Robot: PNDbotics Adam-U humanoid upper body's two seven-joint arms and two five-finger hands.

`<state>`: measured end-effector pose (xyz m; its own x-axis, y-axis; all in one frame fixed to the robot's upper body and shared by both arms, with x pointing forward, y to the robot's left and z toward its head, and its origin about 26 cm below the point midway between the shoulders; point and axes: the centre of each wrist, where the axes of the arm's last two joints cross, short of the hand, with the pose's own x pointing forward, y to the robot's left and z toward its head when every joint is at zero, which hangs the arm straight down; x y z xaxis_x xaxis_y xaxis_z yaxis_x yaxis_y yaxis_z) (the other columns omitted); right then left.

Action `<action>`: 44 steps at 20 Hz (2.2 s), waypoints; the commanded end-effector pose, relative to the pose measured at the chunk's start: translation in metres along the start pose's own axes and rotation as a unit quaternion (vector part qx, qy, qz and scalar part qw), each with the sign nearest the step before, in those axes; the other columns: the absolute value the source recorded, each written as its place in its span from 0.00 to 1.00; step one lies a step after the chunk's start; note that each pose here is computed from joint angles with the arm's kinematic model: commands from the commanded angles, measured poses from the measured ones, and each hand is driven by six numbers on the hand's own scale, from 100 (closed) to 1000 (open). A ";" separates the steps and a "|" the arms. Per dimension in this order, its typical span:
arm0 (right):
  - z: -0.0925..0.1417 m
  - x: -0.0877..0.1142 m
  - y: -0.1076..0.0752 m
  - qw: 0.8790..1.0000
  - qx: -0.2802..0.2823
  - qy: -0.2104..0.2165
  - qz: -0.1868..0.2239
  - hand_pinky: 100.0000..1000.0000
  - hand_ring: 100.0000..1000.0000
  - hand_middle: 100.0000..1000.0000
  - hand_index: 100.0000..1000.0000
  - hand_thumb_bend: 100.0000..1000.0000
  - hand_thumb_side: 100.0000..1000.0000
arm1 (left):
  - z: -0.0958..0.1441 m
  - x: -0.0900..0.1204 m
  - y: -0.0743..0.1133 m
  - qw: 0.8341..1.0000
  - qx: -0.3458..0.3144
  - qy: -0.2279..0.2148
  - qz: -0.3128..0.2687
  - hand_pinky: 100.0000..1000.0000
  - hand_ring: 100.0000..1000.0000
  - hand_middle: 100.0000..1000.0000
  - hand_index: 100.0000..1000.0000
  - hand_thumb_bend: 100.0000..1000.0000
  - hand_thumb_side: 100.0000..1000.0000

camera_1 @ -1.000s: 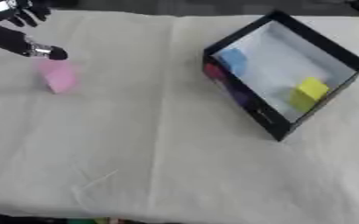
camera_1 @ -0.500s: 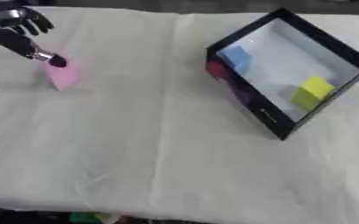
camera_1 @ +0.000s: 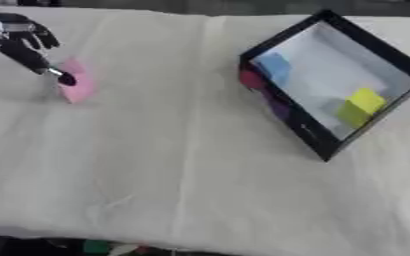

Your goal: Pick up the objects with one hand, pass them to the other hand, and then place them into the box on the other side of the table.

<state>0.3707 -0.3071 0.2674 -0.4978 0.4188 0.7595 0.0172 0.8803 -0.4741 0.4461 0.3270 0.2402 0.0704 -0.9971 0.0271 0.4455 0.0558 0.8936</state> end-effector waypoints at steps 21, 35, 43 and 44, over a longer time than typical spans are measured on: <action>-0.001 0.006 -0.008 1.000 -0.010 -0.003 0.014 0.94 0.93 0.99 0.99 0.00 0.50 | -0.013 -0.010 0.009 0.999 -0.012 0.043 0.016 0.87 0.87 0.80 0.80 0.80 0.48; 0.000 0.004 -0.008 1.000 -0.011 -0.001 0.015 0.94 0.93 0.99 1.00 0.00 0.52 | -0.018 -0.010 0.005 0.998 -0.019 0.054 0.012 0.86 0.86 0.78 0.68 0.61 0.41; 0.001 0.004 -0.007 1.000 -0.010 0.000 0.015 0.94 0.93 0.99 1.00 0.00 0.52 | -0.022 -0.009 0.001 0.997 -0.038 0.061 -0.001 0.86 0.87 0.78 0.62 0.51 0.34; 0.001 0.004 -0.007 1.000 -0.010 0.000 0.015 0.94 0.93 0.99 1.00 0.00 0.52 | -0.022 -0.009 0.000 0.997 -0.042 0.061 -0.003 0.86 0.87 0.77 0.60 0.48 0.32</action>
<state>0.3706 -0.3087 0.2612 -0.4763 0.4266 0.7688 0.0240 0.8804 -0.4736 0.4655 0.3325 0.2176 0.1599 -0.9869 -0.0215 0.5316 0.0678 0.8443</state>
